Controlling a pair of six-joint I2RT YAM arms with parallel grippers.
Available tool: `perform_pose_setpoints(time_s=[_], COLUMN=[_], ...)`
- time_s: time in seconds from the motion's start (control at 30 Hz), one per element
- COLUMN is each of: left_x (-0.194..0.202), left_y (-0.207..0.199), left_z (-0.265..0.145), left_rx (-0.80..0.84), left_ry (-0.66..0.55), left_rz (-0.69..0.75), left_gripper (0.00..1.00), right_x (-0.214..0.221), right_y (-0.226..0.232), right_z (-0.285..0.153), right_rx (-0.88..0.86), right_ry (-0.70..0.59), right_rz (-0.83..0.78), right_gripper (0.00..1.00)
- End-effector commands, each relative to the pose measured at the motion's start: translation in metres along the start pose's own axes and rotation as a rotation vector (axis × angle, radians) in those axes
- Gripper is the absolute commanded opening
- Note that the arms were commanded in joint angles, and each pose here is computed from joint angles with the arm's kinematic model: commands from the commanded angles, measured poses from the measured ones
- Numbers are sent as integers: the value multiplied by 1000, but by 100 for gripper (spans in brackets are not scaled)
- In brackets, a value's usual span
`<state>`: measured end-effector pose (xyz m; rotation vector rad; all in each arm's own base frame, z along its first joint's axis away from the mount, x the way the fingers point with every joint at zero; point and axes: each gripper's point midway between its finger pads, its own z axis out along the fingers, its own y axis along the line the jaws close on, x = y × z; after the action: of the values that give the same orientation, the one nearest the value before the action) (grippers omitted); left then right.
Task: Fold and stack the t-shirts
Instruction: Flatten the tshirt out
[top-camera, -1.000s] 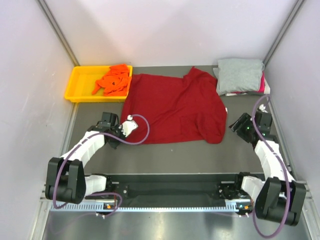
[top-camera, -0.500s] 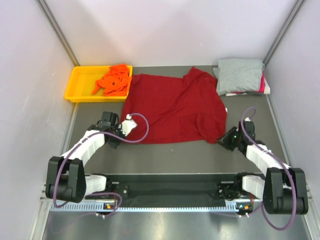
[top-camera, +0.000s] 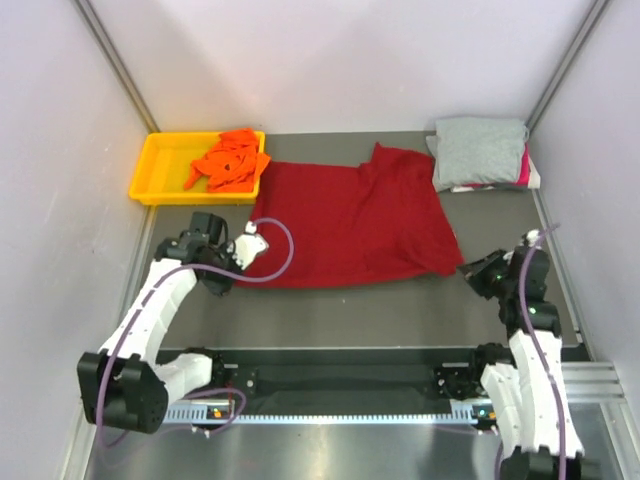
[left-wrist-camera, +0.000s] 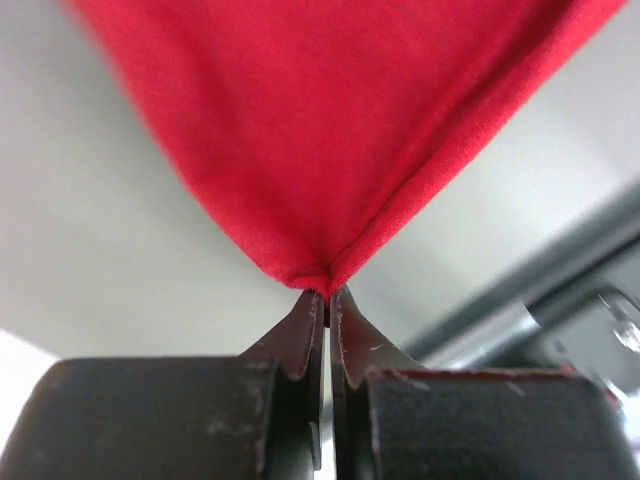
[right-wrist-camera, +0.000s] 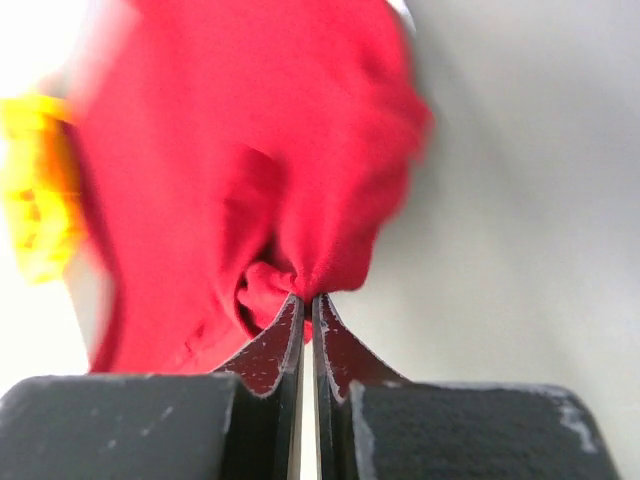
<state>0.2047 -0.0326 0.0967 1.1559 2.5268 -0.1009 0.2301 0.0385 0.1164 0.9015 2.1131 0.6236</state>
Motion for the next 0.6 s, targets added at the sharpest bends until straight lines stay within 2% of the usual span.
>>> perform_pose_setpoints(time_s=[0.0, 0.07, 0.1, 0.2, 0.27, 0.43, 0.5, 0.57], left_x=[-8, -3, -22, -51, -56, -56, -54, -56], left_y=[-8, -8, 5, 15, 15, 17, 18, 24], left_z=[-67, -101, -131, -192, -210, -201, -187, -169], left_rx=[-23, -85, -172, -312, -351, -331, -297, -251], left_ry=[-24, -14, -102, -280, -330, -304, -261, -202], left_rz=[-11, -28, -12, 19, 27, 23, 15, 5], left_gripper=[0, 0, 0, 0, 0, 0, 0, 0], right_x=[-24, -33, -41, -45, -53, -91, -102, -119], right_y=[32, 49, 64, 78, 95, 143, 160, 182], right_z=[-67, -99, -122, -150, -169, -196, -183, -177], right_rx=[-62, -98, -144, -177, -217, -295, -320, -378], right_ry=[-148, -212, -272, -311, -348, -435, -396, -412], right_rz=[-73, -95, -120, -170, -211, -299, -316, -338], right_gripper=[0, 0, 0, 0, 0, 0, 0, 0])
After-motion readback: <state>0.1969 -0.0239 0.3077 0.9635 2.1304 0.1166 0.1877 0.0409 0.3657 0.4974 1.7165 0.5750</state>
